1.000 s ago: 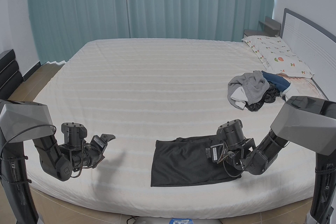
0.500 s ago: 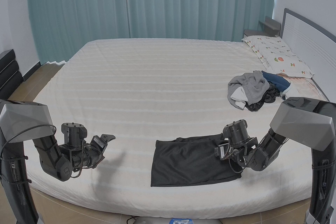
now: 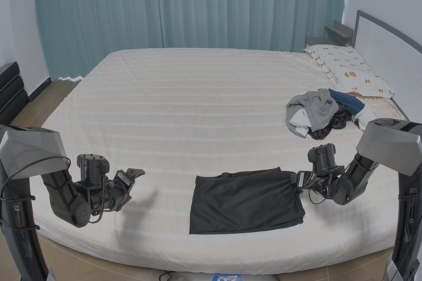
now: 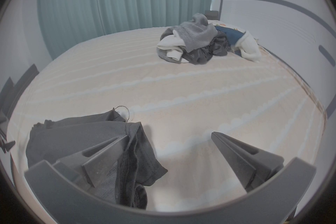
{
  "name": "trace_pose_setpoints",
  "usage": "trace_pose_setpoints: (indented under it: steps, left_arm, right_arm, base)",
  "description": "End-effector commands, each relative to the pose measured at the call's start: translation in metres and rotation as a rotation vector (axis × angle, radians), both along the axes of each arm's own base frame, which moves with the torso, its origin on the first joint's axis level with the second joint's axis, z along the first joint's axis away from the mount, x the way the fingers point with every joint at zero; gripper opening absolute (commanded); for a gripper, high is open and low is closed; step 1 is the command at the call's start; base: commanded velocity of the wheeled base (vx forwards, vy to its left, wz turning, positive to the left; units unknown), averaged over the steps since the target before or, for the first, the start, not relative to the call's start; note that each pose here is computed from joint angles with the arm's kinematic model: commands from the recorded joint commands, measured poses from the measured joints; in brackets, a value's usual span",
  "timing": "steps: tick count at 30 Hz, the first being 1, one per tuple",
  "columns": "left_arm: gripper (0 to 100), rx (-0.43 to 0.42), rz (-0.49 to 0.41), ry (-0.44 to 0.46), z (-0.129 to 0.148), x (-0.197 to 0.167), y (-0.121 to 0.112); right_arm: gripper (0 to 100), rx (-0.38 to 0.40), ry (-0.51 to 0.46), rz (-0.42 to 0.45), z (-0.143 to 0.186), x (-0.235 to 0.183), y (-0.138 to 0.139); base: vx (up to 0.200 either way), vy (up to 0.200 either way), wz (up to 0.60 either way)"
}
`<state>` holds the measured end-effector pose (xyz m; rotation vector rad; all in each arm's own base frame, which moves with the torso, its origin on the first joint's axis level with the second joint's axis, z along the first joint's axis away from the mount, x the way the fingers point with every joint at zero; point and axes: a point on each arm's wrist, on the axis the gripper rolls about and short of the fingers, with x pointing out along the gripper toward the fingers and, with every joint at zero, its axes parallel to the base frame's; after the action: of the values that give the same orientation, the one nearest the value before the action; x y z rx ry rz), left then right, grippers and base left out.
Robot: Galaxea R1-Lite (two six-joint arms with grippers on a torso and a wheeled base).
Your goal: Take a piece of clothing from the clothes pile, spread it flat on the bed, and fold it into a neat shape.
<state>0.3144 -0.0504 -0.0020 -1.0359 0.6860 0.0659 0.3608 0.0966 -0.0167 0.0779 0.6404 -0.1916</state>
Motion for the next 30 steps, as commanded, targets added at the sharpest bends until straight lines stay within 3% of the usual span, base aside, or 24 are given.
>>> trace_pose_setpoints:
  steps: [1,4,5,10,14,17,24,30]
  left_arm:
    - [100,-0.001,0.001,0.001,0.0,0.0,0.0]
    - [100,-0.001,0.001,0.001,0.0,0.0,0.0]
    - [100,0.0,0.0,-0.001,0.0,0.0,0.0]
    - [100,0.0,-0.001,0.0,0.0,0.0,0.0]
    - [100,0.001,0.0,0.002,0.0,0.0,0.0]
    - [100,0.001,0.0,0.0,0.0,0.0,0.0]
    - [100,-0.004,0.002,-0.001,0.0,0.0,0.0]
    - [100,-0.004,0.002,0.0,0.0,0.0,0.0]
  right_arm:
    - [100,0.057,-0.005,-0.059,0.003,0.005,-0.023]
    - [100,0.108,-0.009,-0.075,0.003,0.006,-0.028]
    - [100,0.195,-0.023,-0.081,0.009,0.006,-0.026]
    - [100,0.404,-0.021,-0.03,0.024,0.003,-0.02]
    - [100,0.481,-0.005,-0.016,0.022,0.004,-0.014]
    - [100,0.583,0.039,-0.027,0.01,0.007,-0.006]
    - [100,0.692,0.061,-0.07,-0.004,0.013,0.002]
    - [100,0.724,0.016,-0.076,-0.001,0.016,0.002]
  base:
    - [0.0,0.0,0.0]
    - [0.0,0.0,0.0]
    - [0.0,0.0,0.0]
    - [0.0,0.0,0.0]
    - [0.0,0.0,0.0]
    - [0.0,0.0,0.0]
    - [0.0,0.0,0.0]
    - [0.0,0.0,0.0]
